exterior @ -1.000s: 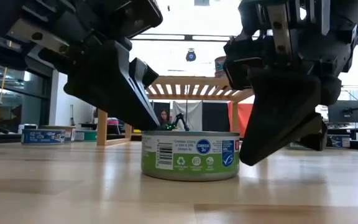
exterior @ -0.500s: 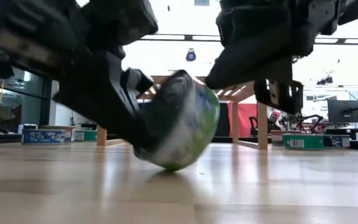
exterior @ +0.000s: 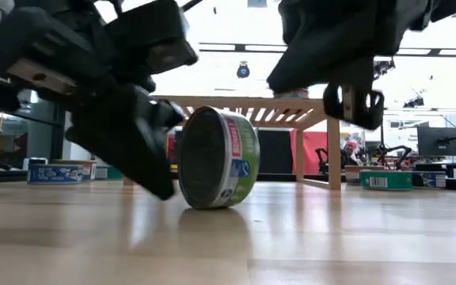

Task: Stack canned seafood by type on shelf
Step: Put the green tuna can on the shelf

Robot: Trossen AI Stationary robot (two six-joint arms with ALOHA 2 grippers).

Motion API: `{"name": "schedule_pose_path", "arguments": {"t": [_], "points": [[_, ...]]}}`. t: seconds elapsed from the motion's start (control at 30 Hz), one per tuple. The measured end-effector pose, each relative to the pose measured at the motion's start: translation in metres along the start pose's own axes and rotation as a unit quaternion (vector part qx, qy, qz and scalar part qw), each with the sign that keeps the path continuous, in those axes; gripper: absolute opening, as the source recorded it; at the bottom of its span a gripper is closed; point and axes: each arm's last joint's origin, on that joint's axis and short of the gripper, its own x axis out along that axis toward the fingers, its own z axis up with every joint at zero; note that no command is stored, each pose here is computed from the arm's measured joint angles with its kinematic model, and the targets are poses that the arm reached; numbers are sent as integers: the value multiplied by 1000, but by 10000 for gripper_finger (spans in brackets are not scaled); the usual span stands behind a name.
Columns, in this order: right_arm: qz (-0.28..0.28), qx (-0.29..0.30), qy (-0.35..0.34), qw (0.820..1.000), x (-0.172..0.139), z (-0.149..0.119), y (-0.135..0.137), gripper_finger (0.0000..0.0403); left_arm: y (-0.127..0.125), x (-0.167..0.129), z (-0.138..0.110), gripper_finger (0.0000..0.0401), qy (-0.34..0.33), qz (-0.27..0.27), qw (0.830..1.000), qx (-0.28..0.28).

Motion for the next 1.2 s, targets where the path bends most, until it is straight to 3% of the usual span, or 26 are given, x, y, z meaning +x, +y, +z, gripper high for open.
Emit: {"name": "schedule_pose_path", "arguments": {"t": [0.13, 0.23, 0.37, 0.53, 0.63, 0.77, 0.97, 1.2], "points": [[0, -26, -2, 1000, -22, 13, 24, 0, 2, -23, -3, 0, 48, -6, 999, -14], [-66, -99, 12, 993, -29, 30, 50, 0, 5, -44, -3, 0, 38, -15, 999, -16], [-155, -164, -5, 974, -19, 54, 73, 0, 17, -81, -12, 0, -24, -29, 997, -61], [-216, -164, -10, 962, -4, 72, 77, 8, 34, -145, -23, 0, -136, -56, 980, -134], [-220, -139, 7, 966, 7, 78, 69, 46, 42, -184, -26, 0, -211, -58, 960, -175], [-232, -87, 9, 969, 20, 87, 54, 142, 50, -226, -29, 0, -297, -67, 931, -202], [-237, -66, 1, 969, 21, 100, 46, 284, 56, -257, -36, 0, -352, -86, 908, -210], [-236, -35, 37, 971, 37, 94, 36, 309, 56, -257, -37, 0, -352, -79, 912, -194]]}}
